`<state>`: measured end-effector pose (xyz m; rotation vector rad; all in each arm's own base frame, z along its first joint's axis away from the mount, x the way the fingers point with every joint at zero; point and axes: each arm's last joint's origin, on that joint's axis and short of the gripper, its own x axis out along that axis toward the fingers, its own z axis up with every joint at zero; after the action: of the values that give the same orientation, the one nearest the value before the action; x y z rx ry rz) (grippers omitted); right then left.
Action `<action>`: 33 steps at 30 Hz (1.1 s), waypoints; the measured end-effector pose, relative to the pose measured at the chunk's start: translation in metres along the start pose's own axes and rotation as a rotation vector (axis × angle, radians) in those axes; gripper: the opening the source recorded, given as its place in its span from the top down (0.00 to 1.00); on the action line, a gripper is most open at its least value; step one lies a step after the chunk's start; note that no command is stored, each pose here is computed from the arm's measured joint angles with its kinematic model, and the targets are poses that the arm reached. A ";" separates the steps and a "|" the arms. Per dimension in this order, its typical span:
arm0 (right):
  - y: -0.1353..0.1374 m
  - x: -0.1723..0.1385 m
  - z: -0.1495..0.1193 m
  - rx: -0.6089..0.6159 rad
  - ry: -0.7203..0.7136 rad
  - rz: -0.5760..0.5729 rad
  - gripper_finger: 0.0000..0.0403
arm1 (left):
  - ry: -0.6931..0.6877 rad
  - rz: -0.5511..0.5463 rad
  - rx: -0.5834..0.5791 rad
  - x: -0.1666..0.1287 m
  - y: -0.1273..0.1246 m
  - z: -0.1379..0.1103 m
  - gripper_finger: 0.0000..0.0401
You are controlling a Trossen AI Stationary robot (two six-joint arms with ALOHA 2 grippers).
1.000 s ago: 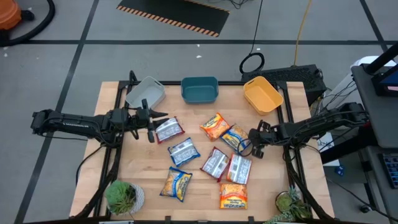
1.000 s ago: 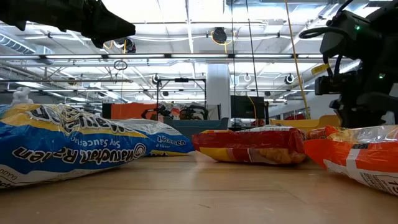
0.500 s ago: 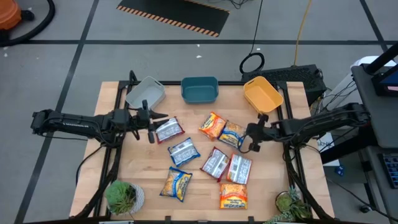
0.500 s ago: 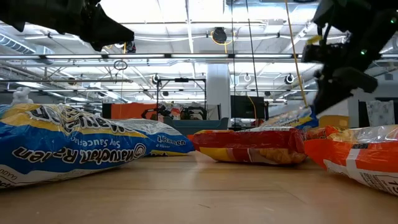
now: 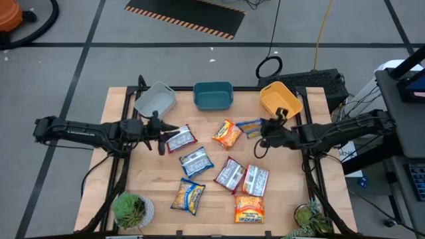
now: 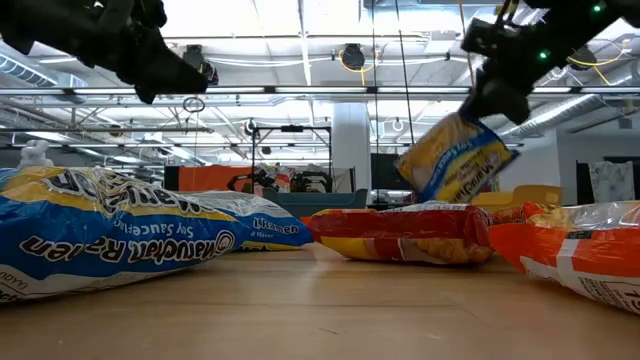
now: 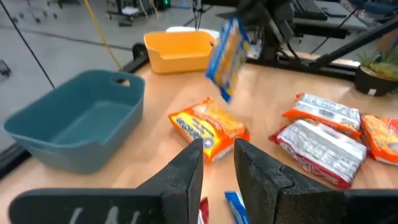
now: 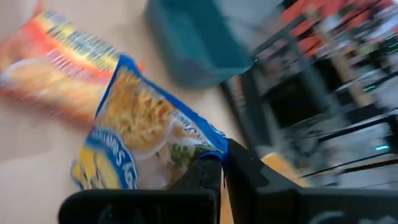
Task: Sort Maruchan noodles
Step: Put the top blue right noodle pack into the yellow bin
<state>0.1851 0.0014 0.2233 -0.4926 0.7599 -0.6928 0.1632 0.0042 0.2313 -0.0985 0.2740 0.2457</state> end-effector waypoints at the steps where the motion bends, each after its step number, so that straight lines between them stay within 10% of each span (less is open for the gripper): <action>1: -0.001 0.000 0.003 -0.008 -0.018 -0.029 1.00 | 0.007 -0.005 -0.008 0.000 -0.001 -0.001 0.76; 33: -0.052 0.014 0.042 0.002 -0.167 -0.406 1.00 | 0.194 -0.202 -0.125 0.006 -0.055 -0.029 0.76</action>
<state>0.2045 -0.0373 0.2759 -0.7037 0.5052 -1.0149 0.1752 -0.0512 0.2056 -0.2728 0.4384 0.0521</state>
